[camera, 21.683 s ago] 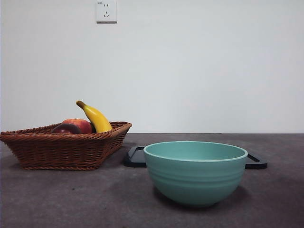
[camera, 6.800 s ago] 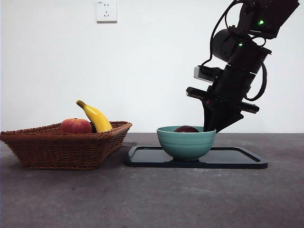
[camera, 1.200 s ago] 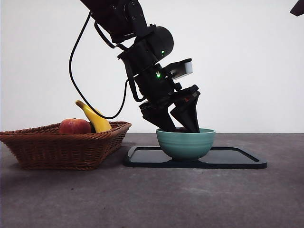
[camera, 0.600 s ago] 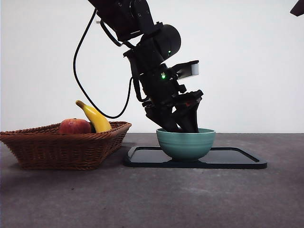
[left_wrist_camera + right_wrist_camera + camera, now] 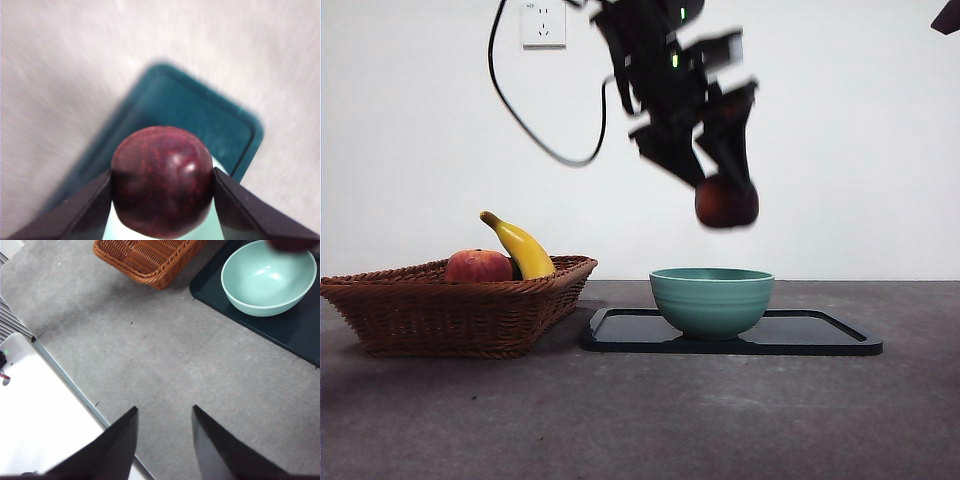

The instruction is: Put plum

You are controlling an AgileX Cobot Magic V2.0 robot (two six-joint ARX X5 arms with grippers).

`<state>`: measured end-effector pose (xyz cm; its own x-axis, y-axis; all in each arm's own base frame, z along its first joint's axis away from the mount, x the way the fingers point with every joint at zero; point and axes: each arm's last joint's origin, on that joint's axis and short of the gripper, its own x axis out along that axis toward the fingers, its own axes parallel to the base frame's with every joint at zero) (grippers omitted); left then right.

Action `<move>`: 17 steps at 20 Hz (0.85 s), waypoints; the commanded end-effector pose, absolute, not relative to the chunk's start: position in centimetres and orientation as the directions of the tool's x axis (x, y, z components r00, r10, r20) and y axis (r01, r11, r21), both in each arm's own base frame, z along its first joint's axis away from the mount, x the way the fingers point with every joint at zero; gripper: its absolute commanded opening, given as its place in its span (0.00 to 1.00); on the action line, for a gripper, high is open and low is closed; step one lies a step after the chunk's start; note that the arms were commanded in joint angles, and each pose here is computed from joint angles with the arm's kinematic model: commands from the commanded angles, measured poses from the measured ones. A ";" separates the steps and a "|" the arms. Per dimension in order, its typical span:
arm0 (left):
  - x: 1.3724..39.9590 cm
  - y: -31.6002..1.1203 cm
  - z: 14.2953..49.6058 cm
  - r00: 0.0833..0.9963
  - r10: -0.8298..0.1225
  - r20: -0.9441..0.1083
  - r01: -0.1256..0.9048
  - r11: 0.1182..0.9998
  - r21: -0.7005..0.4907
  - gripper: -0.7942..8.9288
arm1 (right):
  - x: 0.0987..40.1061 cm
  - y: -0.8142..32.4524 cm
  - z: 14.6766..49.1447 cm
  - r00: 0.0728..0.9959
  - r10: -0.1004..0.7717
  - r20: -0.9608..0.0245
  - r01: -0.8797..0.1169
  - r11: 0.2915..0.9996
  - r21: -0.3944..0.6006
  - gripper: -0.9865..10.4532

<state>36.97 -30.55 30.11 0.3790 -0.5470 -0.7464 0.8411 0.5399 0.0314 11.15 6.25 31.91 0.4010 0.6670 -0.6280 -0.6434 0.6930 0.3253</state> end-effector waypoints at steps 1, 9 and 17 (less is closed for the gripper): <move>37.4 -29.9 32.8 0.410 -0.561 -0.719 0.814 0.581 0.011 0.30 | 11.2 6.4 32.1 0.398 0.671 -0.625 -0.644 0.690 0.331 0.24; 35.2 -20.8 42.9 0.541 -0.529 -0.653 0.712 0.701 0.022 0.30 | 11.2 6.4 32.1 0.400 0.672 -0.623 -0.647 0.689 0.328 0.24; 29.9 -11.2 48.8 0.609 -0.472 -0.637 0.606 0.796 -0.010 0.30 | 11.4 6.5 32.3 0.416 0.679 -0.605 -0.655 0.685 0.319 0.24</move>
<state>29.68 -10.96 48.54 0.6027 -0.4571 -0.6541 0.6002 0.7998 -0.0058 11.30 6.31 32.08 0.4149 0.6726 -0.6127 -0.6505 0.6901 0.3171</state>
